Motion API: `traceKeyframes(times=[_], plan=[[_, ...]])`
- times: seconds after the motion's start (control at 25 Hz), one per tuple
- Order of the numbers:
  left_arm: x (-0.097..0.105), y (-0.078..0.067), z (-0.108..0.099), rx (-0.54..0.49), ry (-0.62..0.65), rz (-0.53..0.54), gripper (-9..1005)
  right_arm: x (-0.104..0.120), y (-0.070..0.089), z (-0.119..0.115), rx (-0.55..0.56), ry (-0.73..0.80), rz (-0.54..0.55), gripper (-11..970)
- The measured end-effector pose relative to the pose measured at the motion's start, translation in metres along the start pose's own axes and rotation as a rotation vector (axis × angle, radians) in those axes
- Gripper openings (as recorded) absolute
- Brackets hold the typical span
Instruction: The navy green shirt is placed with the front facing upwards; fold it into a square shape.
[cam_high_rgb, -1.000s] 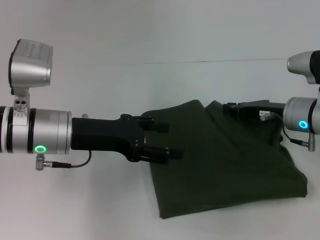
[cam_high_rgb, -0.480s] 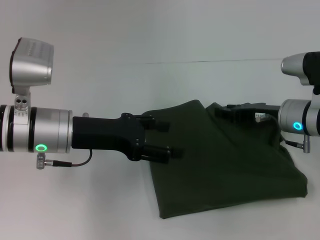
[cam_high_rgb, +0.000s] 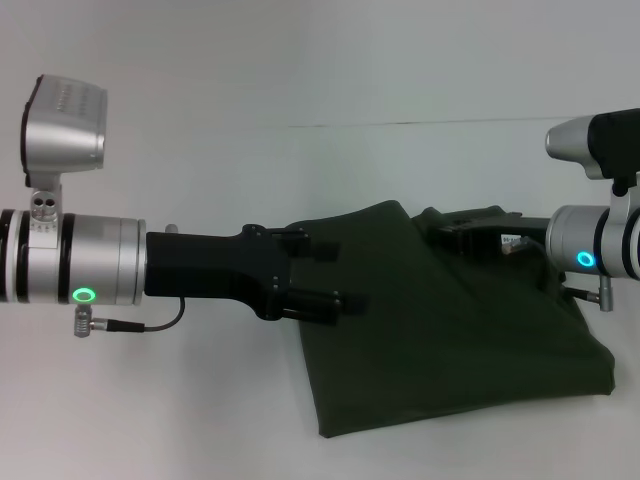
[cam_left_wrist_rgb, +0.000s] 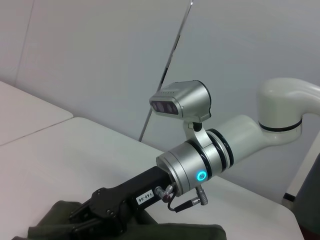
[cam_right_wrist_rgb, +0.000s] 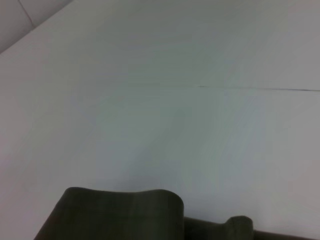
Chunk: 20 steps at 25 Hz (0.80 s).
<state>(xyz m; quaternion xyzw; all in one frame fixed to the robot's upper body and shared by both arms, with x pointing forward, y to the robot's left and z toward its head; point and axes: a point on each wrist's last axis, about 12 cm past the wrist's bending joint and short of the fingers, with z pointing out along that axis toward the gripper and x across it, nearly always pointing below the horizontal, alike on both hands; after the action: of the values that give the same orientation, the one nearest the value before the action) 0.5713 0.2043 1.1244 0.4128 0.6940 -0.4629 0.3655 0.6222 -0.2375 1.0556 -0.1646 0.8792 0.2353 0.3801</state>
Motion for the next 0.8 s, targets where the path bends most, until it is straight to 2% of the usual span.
traceKeyframes(times=[0.16,0.4,0.56,0.8], plan=[[0.001,0.000,0.000,-0.001,0.000,-0.003,899,-0.002,-0.001,-0.001,0.004,-0.011,-0.001,256],[0.003,-0.001,-0.001,-0.002,-0.001,-0.007,898,-0.002,-0.003,-0.003,0.010,-0.018,0.000,34],[0.003,-0.001,-0.001,-0.002,-0.001,-0.007,896,-0.002,-0.007,-0.008,0.020,-0.031,0.001,28],[0.003,-0.001,-0.001,0.001,-0.002,-0.009,894,0.002,-0.025,-0.030,0.054,-0.100,0.055,22]])
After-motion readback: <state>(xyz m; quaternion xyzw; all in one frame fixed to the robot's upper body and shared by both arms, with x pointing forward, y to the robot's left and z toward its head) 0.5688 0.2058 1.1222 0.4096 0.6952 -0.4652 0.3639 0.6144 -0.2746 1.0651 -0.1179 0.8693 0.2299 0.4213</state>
